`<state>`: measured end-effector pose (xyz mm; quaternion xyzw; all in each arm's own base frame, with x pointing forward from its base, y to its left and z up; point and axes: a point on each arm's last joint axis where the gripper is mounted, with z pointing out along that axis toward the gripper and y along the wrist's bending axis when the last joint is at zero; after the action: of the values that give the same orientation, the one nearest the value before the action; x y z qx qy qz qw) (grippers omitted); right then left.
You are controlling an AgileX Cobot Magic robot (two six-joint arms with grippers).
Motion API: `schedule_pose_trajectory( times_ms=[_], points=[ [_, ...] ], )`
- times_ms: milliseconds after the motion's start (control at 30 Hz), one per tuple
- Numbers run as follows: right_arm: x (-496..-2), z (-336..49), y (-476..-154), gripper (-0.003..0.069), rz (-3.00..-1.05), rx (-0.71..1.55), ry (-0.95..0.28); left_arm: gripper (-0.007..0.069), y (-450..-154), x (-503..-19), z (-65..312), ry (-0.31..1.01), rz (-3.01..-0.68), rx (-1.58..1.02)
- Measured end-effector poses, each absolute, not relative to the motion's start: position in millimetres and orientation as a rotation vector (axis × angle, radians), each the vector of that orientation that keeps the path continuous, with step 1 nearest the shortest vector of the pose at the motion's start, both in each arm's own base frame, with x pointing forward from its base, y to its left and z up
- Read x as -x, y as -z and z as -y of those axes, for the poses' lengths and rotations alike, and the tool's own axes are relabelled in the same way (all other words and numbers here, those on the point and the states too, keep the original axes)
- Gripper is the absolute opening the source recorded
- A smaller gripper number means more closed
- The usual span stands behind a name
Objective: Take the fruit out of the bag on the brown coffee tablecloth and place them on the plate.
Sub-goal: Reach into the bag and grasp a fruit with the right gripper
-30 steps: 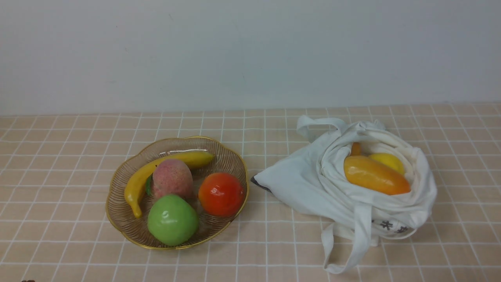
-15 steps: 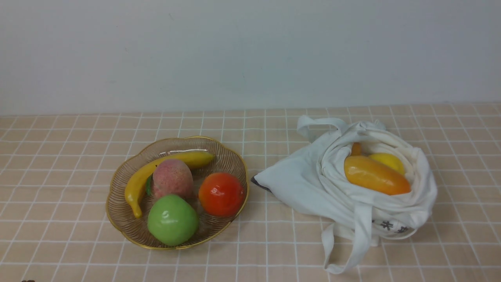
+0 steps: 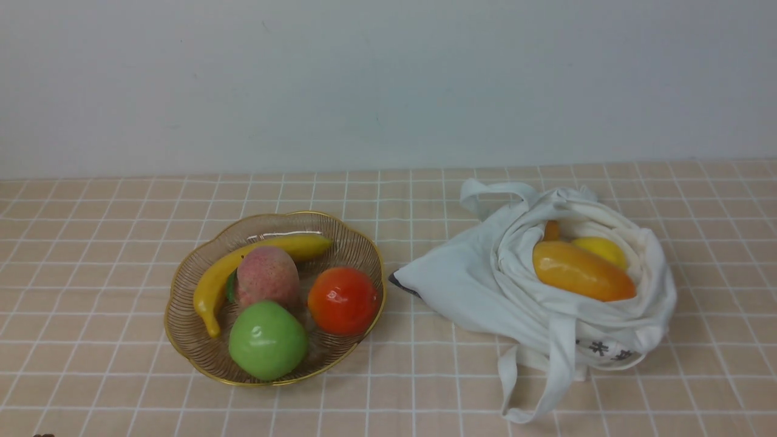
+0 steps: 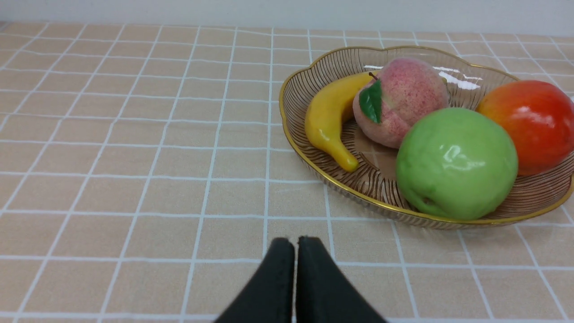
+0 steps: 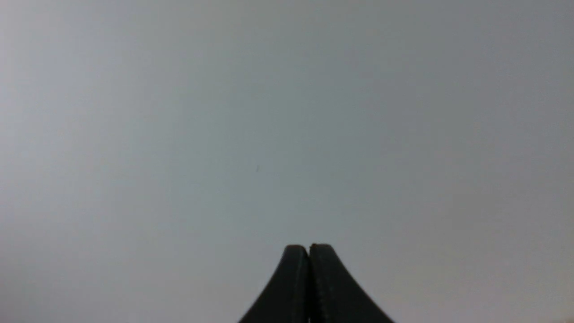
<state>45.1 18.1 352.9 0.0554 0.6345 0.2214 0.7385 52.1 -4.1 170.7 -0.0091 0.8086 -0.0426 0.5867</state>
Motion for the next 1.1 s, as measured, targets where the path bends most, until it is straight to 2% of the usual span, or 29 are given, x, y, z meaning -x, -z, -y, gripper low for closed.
schedule_pose_trajectory(
  times_ms=[133, 300, 467, 500, 600, 700, 767, 833, 1000, 1067, 1100],
  points=[
    [-85.1, -33.5, -373.2, -0.0014, -1.755, 0.11, -0.469, -0.0008, -170.7, -52.1, 4.1, 0.099, -1.885, 0.021],
    [-150.1, -36.6, -373.0, -0.0014, -2.123, 0.326, -0.398, -0.0008, -170.7, -52.1, 4.1, 0.099, -1.885, 0.021],
    [-216.8, -36.5, -362.9, -0.0014, -2.266, 0.484, -0.36, -0.0008, -170.7, -52.1, 4.1, 0.099, -1.885, 0.021],
    [-236.5, -37.8, -356.5, -0.0014, -2.287, 0.533, -0.371, -0.0008, -170.7, -52.1, 4.1, 0.099, -1.885, 0.021],
    [-254.0, -40.0, -349.3, -0.0012, -2.297, 0.596, -0.392, -0.0008, -170.7, -52.1, 4.1, 0.099, -1.885, 0.021],
    [-285.0, -44.6, -329.7, 0.002, -2.324, 0.707, -0.428, -0.0008, -170.7, -52.1, 4.1, 0.099, -1.885, 0.021],
    [-297.6, -47.8, -317.9, 0.0056, -2.35, 0.743, -0.44, -0.0008, -170.7, -52.1, 4.1, 0.099, -1.885, 0.021],
    [-313.1, -54.9, -298.5, 0.0132, -2.4, 0.788, -0.46, -0.0008, -170.7, -52.1, 4.1, 0.099, -1.885, 0.021],
    [-332.5, -74.1, -264.9, 0.0371, -2.462, 0.929, -0.402, -0.0008, -170.7, -52.1, 4.1, 0.099, -1.885, 0.021],
    [-336.8, -79.8, -258.0, 0.0435, -2.464, 0.972, -0.371, -0.0008, -170.7, -52.1, 4.1, 0.099, -1.885, 0.021],
    [-341.1, -83.6, -252.1, 0.0505, -2.464, 1.011, -0.33, -0.0008, -170.7, -52.1, 4.1, 0.099, -1.885, 0.021]
  ],
)
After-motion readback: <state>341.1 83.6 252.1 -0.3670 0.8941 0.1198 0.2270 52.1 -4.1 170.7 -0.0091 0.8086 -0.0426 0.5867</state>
